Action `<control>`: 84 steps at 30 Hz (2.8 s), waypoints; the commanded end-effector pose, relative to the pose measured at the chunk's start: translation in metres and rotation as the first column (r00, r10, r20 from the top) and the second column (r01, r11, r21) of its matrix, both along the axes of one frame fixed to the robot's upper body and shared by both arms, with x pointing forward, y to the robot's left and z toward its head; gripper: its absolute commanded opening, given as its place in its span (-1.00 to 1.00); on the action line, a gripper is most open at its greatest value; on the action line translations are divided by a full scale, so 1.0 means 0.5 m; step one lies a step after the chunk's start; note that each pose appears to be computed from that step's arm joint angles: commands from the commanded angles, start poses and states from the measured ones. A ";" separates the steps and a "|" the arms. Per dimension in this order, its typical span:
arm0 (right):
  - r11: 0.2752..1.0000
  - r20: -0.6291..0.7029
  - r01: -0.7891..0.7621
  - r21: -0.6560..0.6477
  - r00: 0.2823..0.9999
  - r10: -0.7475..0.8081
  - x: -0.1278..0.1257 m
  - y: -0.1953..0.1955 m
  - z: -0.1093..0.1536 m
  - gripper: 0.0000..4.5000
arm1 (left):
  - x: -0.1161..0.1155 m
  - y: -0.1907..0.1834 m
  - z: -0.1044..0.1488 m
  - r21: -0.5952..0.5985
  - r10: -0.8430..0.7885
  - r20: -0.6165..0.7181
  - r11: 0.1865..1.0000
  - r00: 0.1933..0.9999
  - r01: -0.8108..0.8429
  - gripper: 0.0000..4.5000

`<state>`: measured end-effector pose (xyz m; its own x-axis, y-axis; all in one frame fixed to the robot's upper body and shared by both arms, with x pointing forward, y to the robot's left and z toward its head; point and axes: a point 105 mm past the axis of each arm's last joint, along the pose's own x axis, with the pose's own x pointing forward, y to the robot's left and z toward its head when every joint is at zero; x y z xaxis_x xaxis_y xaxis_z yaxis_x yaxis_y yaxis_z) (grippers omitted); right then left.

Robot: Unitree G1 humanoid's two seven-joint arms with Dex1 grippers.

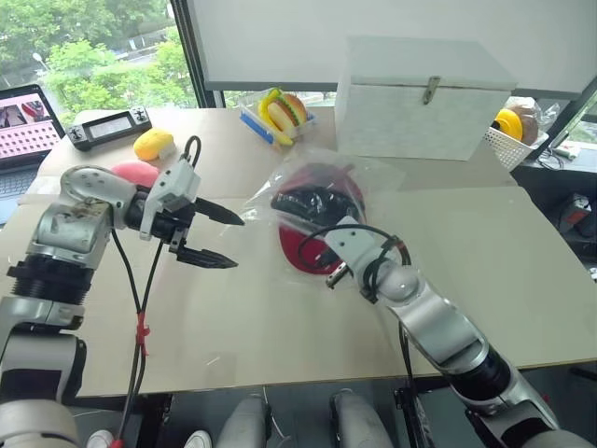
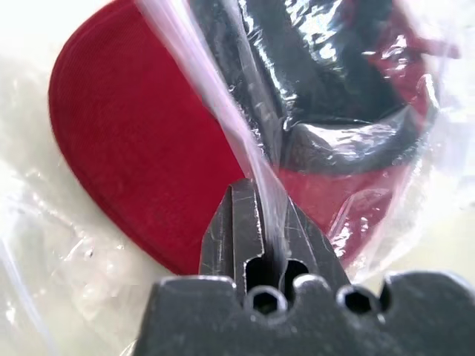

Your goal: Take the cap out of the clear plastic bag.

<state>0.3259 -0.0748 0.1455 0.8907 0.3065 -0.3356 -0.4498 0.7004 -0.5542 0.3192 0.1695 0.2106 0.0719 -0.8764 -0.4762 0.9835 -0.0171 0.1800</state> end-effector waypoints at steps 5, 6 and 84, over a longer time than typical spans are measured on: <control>0.996 0.159 -0.023 0.085 0.987 0.009 0.020 -0.011 0.119 -0.99 | 0.011 -0.043 -0.010 0.043 -0.099 0.223 0.995 0.970 0.091 1.00; 0.996 0.168 -0.019 0.083 0.986 0.005 0.025 -0.017 0.127 -0.99 | 0.011 -0.054 -0.013 0.037 -0.114 0.261 0.993 0.959 0.108 1.00; 0.990 0.126 0.008 0.142 0.992 -0.026 -0.012 -0.025 0.125 -1.00 | 0.035 -0.158 -0.157 -0.011 -0.043 0.785 0.996 0.618 0.084 -0.98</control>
<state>0.3217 -0.0856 0.1922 0.9196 0.3130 -0.2375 -0.3919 0.7733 -0.4985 0.3422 0.0920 0.1095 0.3902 -0.8763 -0.2824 0.5046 -0.0530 0.8617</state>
